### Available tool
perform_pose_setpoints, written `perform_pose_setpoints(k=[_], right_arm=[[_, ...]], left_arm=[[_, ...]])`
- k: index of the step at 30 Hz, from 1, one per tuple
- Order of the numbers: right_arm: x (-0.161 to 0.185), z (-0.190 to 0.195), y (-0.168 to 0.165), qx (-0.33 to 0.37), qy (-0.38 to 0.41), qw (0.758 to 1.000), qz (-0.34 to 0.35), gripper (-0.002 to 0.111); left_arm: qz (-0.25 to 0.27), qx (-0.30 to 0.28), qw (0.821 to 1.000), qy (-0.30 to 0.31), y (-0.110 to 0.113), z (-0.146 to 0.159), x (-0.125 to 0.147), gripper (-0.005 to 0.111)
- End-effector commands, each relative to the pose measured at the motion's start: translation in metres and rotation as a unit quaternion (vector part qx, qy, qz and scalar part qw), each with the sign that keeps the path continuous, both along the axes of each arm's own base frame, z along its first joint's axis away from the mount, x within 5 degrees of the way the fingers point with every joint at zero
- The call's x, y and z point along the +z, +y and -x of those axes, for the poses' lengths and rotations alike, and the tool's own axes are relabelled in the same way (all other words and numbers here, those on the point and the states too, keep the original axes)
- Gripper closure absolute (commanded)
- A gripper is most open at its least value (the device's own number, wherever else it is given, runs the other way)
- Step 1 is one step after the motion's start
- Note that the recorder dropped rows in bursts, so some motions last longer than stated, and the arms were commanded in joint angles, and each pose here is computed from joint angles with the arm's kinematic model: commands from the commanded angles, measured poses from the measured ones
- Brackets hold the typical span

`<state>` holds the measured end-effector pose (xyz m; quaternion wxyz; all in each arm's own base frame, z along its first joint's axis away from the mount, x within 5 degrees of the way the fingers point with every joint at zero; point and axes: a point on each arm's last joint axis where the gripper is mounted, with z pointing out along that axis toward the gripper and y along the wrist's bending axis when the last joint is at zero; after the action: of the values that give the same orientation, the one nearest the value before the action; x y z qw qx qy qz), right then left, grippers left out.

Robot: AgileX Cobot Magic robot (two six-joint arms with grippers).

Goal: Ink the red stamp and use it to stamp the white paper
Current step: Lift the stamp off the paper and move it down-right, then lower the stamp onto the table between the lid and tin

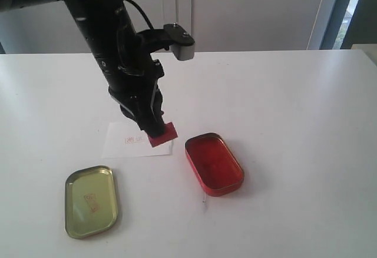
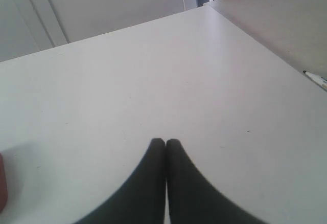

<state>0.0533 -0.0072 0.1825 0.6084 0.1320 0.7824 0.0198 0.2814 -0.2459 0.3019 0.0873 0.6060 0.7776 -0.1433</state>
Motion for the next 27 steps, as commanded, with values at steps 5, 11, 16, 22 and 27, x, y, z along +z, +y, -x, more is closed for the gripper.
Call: perform_pose_setpoints(k=[5, 11, 16, 22, 27], right_arm=[[0.000, 0.000, 0.000, -0.002, -0.003, 1.000, 0.001, 0.108], [0.000, 0.000, 0.000, -0.002, -0.003, 1.000, 0.001, 0.108], [0.000, 0.000, 0.000, -0.002, -0.003, 1.000, 0.001, 0.108], [0.000, 0.000, 0.000, -0.002, -0.003, 1.000, 0.001, 0.108], [0.000, 0.000, 0.000, -0.002, -0.003, 1.000, 0.001, 0.108]], left_arm=[[0.021, -0.077, 0.992, 0.098, 0.001, 0.024, -0.021, 0.107], [0.056, -0.093, 0.982, 0.153, 0.006, 0.021, -0.047, 0.107], [0.069, -0.099, 0.976, 0.180, 0.008, 0.007, -0.071, 0.107], [0.073, -0.112, 0.968, 0.211, 0.002, 0.002, -0.098, 0.107], [0.070, -0.120, 0.965, 0.224, 0.000, -0.001, -0.113, 0.107]])
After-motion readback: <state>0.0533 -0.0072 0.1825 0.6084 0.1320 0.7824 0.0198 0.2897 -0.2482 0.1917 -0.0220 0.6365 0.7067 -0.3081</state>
